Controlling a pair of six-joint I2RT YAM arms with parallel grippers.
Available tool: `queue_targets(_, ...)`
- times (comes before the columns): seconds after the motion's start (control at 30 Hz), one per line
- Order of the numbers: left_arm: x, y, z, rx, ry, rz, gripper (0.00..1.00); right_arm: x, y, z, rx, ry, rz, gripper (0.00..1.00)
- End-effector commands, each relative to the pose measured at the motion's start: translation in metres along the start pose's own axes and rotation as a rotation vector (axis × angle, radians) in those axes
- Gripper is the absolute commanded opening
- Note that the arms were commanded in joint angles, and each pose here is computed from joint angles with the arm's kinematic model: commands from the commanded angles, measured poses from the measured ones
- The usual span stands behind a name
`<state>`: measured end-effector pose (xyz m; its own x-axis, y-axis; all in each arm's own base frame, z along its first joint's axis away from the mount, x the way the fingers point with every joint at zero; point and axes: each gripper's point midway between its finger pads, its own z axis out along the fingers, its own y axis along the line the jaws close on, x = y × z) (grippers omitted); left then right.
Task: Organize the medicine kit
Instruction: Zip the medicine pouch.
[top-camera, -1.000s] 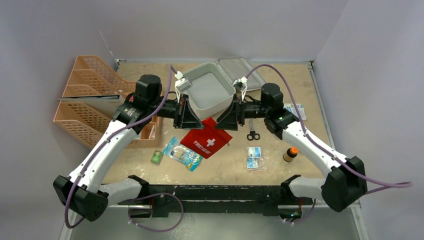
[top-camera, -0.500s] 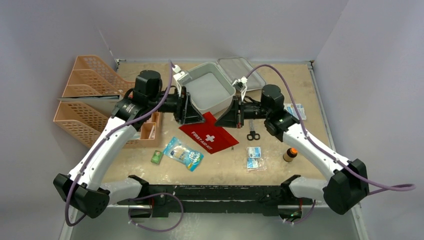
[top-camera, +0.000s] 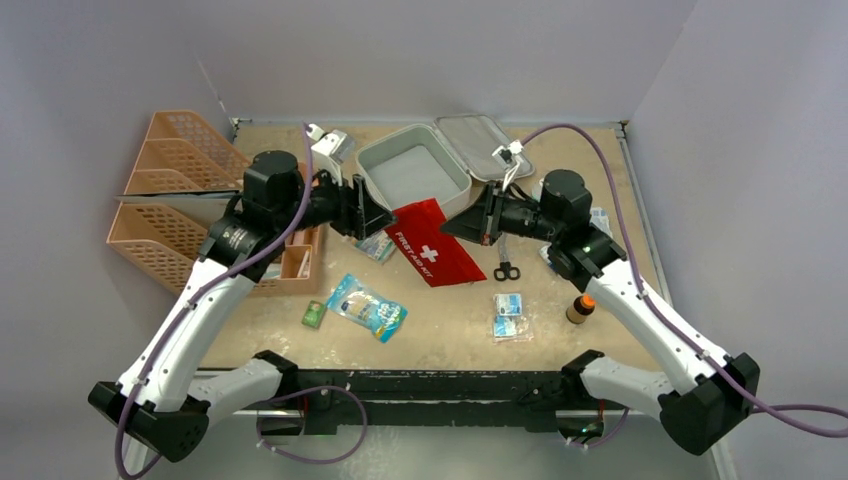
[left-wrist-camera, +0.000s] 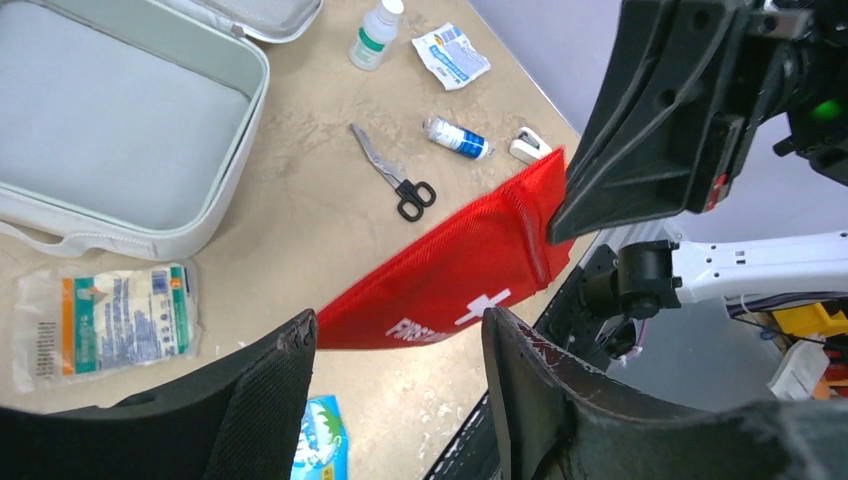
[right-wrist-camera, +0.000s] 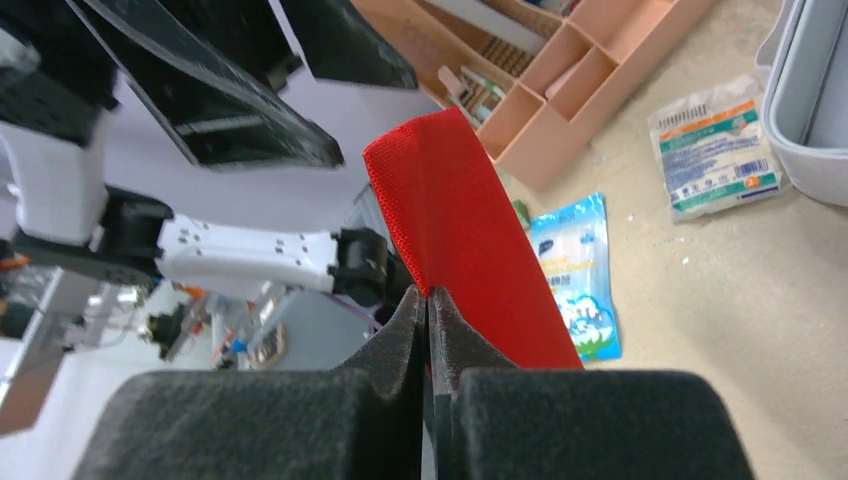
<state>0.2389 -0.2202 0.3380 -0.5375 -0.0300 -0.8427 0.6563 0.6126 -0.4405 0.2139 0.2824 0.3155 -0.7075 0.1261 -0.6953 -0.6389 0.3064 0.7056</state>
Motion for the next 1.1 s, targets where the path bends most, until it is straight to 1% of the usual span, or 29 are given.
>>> queue_targets(0.0,-0.005,-0.004,0.004,0.028,-0.05,-0.068,0.6,-0.041,0.027,-0.005,-0.013,-0.146,0.05,0.0)
queue_targets(0.3,0.001,-0.017,0.015,0.151,-0.038,-0.105,0.63,-0.066,0.051,-0.008,-0.135,-0.273,0.098,0.0)
queue_targets(0.47,-0.002,-0.016,0.019,0.157,-0.064,-0.115,0.64,-0.073,0.052,-0.012,-0.141,-0.333,0.108,0.0)
queue_targets(0.57,-0.006,-0.017,0.022,0.176,-0.09,-0.121,0.64,-0.075,0.053,-0.013,-0.163,-0.355,0.117,0.0)
queue_targets(0.7,-0.004,-0.022,0.025,0.224,-0.078,-0.119,0.66,-0.076,0.055,-0.012,-0.194,-0.366,0.148,0.0)
queue_targets(0.87,0.002,-0.015,0.027,0.197,-0.072,-0.12,0.67,-0.076,0.058,-0.011,-0.226,-0.365,0.173,0.0)
queue_targets(1.0,0.005,-0.003,0.026,0.122,-0.076,-0.103,0.67,-0.077,0.062,-0.013,-0.243,-0.368,0.18,0.0)
queue_targets(1.07,0.003,-0.002,0.024,0.113,-0.09,-0.093,0.67,-0.077,0.063,-0.014,-0.246,-0.37,0.185,0.0)
